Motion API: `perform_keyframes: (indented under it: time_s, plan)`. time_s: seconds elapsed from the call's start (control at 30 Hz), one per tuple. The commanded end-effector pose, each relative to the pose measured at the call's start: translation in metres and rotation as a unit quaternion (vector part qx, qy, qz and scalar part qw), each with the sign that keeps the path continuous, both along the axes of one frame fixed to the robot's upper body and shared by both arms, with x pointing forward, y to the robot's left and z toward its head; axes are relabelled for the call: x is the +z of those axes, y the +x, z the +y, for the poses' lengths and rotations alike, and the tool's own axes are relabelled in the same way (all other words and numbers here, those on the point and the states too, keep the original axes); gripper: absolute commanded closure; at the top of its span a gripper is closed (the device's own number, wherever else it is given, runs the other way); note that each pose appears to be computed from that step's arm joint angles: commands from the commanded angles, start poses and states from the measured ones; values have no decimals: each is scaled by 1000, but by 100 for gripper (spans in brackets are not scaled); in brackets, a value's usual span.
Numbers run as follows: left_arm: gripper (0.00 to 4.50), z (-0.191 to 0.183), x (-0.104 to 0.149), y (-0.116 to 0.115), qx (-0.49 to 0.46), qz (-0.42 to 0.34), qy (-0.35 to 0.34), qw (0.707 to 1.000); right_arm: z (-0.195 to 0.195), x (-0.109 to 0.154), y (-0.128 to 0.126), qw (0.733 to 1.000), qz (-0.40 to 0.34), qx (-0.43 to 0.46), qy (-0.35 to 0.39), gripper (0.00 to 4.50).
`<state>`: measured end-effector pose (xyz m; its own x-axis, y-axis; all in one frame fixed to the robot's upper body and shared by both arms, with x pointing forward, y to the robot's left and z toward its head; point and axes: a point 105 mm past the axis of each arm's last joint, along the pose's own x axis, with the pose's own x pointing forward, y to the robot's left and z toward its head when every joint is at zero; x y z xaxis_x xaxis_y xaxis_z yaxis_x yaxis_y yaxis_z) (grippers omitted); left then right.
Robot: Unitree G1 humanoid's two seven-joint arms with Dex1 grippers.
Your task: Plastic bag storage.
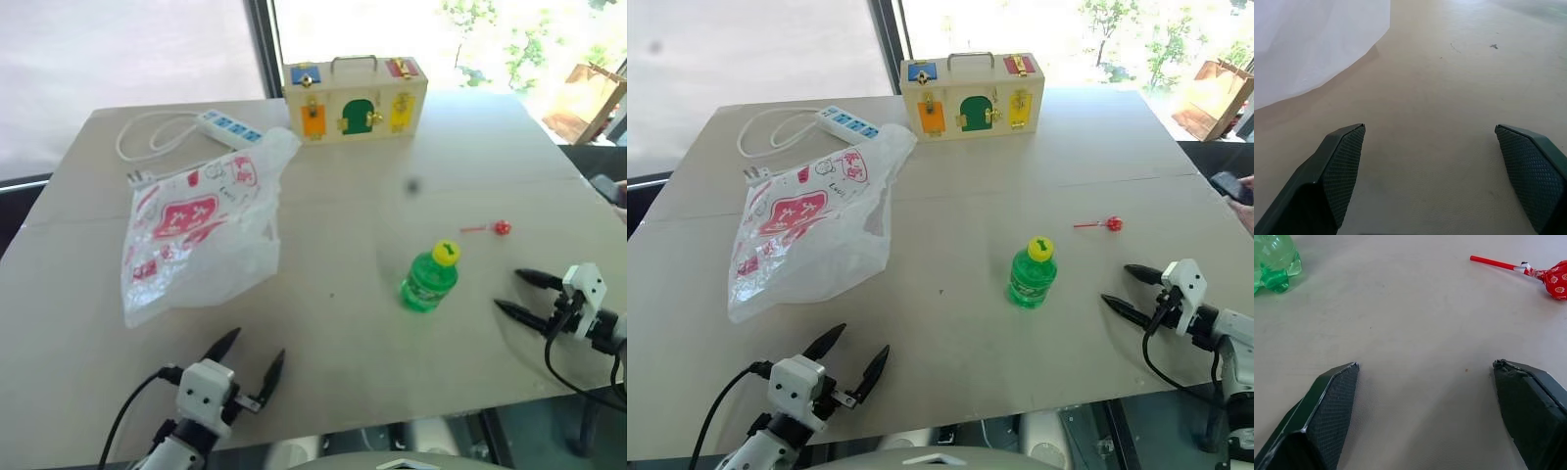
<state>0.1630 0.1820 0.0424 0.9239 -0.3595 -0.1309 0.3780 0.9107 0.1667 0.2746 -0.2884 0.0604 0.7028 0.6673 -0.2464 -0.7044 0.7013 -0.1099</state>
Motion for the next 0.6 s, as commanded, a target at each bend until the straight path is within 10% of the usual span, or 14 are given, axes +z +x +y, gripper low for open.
perform_keyframes:
  time_s: [0.03,0.6]
  plan:
    - [0,-3,-7,-5,12,14,-7,1000,-1,-6,-1,1000,16,2,-5,6]
    - [0,-8,1,-1,24,-4,-13,1000,10,-4,1,1000,5,19,-2,6]
